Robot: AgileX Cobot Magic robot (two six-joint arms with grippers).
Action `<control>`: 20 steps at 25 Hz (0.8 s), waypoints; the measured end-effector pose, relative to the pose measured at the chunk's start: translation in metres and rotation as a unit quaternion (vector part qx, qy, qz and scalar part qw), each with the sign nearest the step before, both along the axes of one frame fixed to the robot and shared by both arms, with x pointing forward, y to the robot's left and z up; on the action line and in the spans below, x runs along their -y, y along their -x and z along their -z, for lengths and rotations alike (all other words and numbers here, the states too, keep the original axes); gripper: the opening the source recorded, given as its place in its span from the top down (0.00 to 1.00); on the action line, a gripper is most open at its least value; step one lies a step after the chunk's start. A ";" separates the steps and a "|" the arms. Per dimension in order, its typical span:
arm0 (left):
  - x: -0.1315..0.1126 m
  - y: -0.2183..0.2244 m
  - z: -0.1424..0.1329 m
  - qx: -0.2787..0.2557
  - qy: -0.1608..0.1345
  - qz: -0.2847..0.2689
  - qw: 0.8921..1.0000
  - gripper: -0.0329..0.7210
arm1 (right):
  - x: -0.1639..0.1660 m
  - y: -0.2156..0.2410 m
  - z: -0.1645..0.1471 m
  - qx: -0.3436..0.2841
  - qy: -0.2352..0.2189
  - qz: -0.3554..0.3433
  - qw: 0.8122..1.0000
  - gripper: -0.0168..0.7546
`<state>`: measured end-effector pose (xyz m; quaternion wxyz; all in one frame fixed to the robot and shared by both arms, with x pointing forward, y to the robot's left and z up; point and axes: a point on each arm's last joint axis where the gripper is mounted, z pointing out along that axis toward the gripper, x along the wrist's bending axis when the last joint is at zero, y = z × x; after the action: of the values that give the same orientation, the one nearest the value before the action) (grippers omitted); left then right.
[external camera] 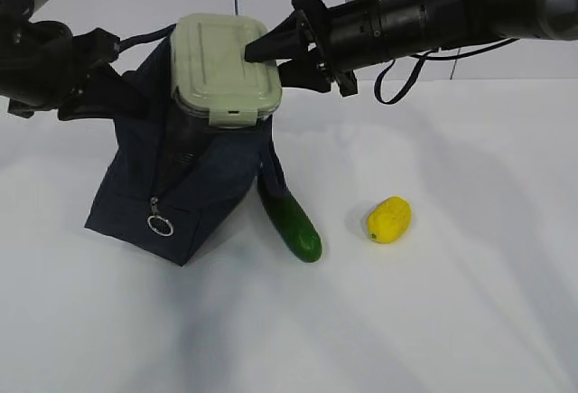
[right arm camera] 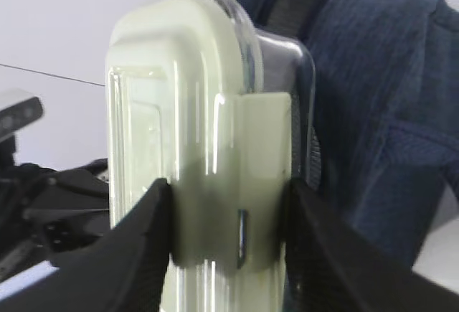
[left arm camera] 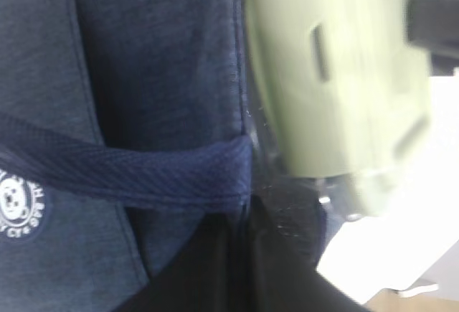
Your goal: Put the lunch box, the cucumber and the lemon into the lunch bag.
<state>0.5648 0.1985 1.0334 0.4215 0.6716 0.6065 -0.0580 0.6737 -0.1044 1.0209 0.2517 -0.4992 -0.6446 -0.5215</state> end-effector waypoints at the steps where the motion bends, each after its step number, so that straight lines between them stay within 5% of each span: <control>1: 0.001 0.000 0.000 -0.001 0.004 0.001 1.000 0.97 | 0.000 0.000 0.001 0.002 0.008 -0.002 1.000 0.54; 20: 0.007 0.005 -0.004 -0.025 0.048 0.017 0.998 0.97 | -0.037 0.012 0.037 -0.007 0.053 -0.057 0.997 0.54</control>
<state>0.5598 0.1917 1.0373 0.4368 0.6595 0.6016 -0.1109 0.6618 -0.0675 0.9834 0.2584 -0.4779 -0.6972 -0.4677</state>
